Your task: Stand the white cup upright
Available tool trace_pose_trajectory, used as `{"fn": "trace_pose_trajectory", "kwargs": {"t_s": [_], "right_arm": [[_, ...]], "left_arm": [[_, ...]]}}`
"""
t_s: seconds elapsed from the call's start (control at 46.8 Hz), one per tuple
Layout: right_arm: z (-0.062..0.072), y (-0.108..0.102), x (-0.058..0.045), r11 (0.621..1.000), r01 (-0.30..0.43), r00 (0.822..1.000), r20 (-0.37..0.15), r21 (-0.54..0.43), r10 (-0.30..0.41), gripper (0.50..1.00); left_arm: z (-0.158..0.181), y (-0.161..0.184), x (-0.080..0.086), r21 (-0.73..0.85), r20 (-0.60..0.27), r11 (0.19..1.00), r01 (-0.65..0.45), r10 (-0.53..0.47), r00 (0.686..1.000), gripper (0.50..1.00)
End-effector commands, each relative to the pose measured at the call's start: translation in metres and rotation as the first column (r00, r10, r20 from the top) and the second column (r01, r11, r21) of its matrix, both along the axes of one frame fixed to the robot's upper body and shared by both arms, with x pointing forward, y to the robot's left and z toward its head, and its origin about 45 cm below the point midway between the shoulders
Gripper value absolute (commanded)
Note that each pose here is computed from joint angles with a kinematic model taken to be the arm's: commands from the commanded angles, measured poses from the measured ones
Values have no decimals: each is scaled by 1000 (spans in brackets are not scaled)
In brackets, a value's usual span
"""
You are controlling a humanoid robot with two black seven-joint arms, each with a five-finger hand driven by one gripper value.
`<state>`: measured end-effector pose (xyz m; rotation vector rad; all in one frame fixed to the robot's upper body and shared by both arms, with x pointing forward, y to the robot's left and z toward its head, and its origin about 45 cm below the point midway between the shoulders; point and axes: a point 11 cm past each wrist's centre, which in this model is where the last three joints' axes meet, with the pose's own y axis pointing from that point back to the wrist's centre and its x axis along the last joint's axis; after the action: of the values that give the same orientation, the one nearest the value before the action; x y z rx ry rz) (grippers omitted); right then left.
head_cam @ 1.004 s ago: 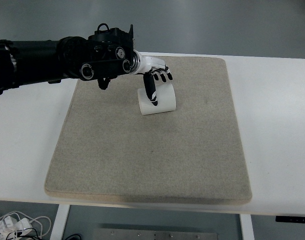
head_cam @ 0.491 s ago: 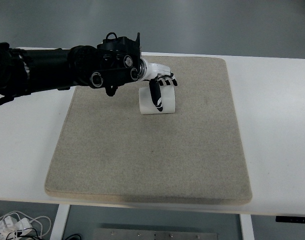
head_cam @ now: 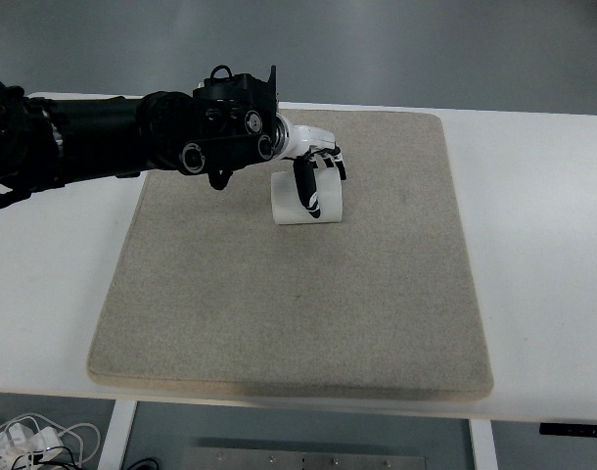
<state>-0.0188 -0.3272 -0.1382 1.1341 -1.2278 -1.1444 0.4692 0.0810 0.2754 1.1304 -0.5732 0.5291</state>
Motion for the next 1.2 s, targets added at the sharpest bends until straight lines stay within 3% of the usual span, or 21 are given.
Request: {"fn": "trace_pose_trajectory", "kwargs": {"t_s": [0.0, 0.064, 0.385, 0.662, 0.962, 1.175], "right_arm": [[0, 0, 0, 1000, 0, 1000, 0, 0, 0, 952], [0, 0, 0, 1000, 0, 1000, 0, 0, 0, 952], [0, 0, 0, 1000, 0, 1000, 0, 0, 0, 952], [0, 0, 0, 1000, 0, 1000, 0, 0, 0, 952], [0, 0, 0, 1000, 0, 1000, 0, 0, 0, 952], [0, 0, 0, 1000, 0, 1000, 0, 0, 0, 952]], "left_arm": [[1, 2, 2, 1, 6, 1000, -4, 4, 1000, 572], [2, 2, 3, 0, 10, 1000, -6, 6, 1000, 500], [16, 10, 16, -38, 39, 998, -40, 42, 998, 500], [37, 15, 26, -242, 5, 965, -105, 109, 994, 500], [35, 49, 32, -561, -109, 798, -218, 190, 976, 500], [38, 65, 34, -733, -111, 647, -211, 192, 975, 500]]}}
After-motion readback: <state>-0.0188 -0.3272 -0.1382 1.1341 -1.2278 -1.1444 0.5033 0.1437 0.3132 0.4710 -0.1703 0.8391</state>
